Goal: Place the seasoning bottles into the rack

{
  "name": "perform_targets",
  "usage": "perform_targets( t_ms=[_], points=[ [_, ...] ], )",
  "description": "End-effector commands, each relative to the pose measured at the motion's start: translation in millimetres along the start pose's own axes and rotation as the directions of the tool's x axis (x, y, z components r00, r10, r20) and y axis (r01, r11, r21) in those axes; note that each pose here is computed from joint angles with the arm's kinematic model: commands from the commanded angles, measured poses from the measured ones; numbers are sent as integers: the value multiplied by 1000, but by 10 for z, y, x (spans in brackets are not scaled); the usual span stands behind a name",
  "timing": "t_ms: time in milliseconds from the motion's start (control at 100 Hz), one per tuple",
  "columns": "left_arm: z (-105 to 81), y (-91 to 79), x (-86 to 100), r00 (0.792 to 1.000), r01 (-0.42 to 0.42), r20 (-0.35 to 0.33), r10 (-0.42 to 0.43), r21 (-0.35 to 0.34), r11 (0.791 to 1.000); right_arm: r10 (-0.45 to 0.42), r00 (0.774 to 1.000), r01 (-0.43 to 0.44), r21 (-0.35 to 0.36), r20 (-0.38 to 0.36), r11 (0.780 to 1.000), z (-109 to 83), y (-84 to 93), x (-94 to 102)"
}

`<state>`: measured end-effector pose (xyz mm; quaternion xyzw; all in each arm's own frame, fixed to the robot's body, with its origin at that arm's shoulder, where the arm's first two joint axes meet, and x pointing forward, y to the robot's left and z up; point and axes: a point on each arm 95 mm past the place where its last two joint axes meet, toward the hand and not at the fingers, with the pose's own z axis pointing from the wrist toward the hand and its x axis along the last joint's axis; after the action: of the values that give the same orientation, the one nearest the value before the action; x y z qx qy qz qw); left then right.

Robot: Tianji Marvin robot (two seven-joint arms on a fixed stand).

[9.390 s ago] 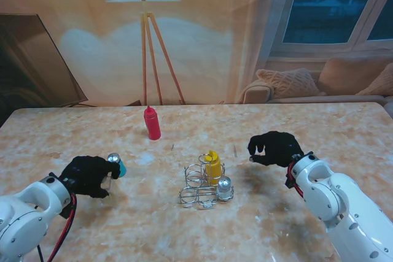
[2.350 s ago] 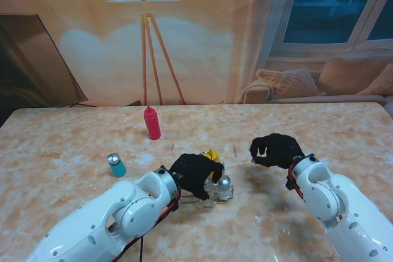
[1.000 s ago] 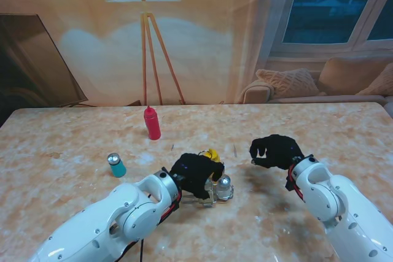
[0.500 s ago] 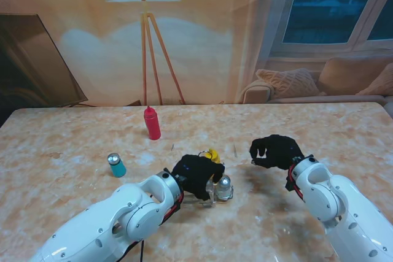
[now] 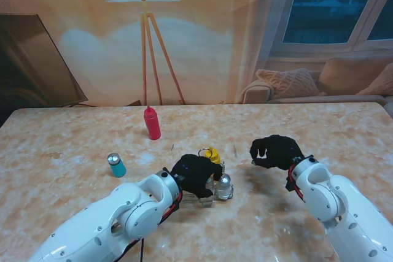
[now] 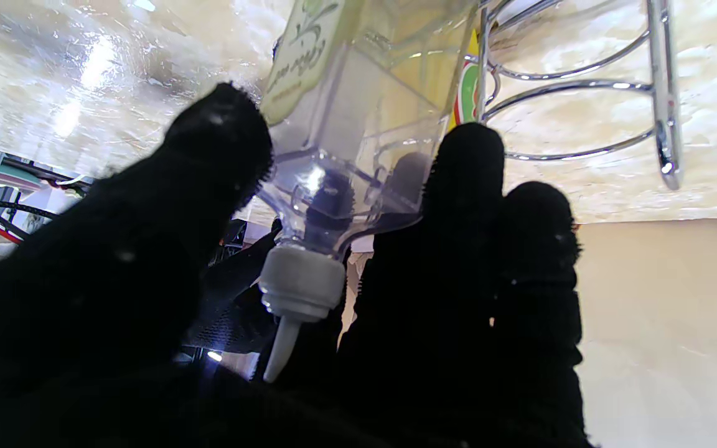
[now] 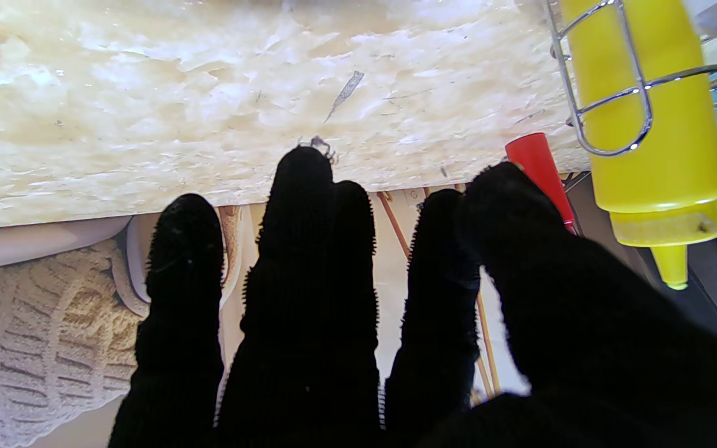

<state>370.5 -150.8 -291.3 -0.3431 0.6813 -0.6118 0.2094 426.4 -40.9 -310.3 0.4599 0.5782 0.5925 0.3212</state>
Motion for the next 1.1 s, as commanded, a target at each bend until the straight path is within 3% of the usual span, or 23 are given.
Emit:
perform_targets(
  t_ms=[0, 640, 1090],
  points=[
    [-8, -13, 16, 1000, 2, -4, -2, -13, 1000, 7, 1000, -7, 23, -1, 1000, -10, -63, 23],
    [-73, -127, 8, 1000, 15, 8, -15, 2, 1000, 10, 1000, -10, 22, -1, 1000, -13, -57, 16],
    [-191, -261, -37, 999, 36, 25, -37, 55, 998, 13, 1000, -13, 22, -1, 1000, -10, -61, 16]
  ],
)
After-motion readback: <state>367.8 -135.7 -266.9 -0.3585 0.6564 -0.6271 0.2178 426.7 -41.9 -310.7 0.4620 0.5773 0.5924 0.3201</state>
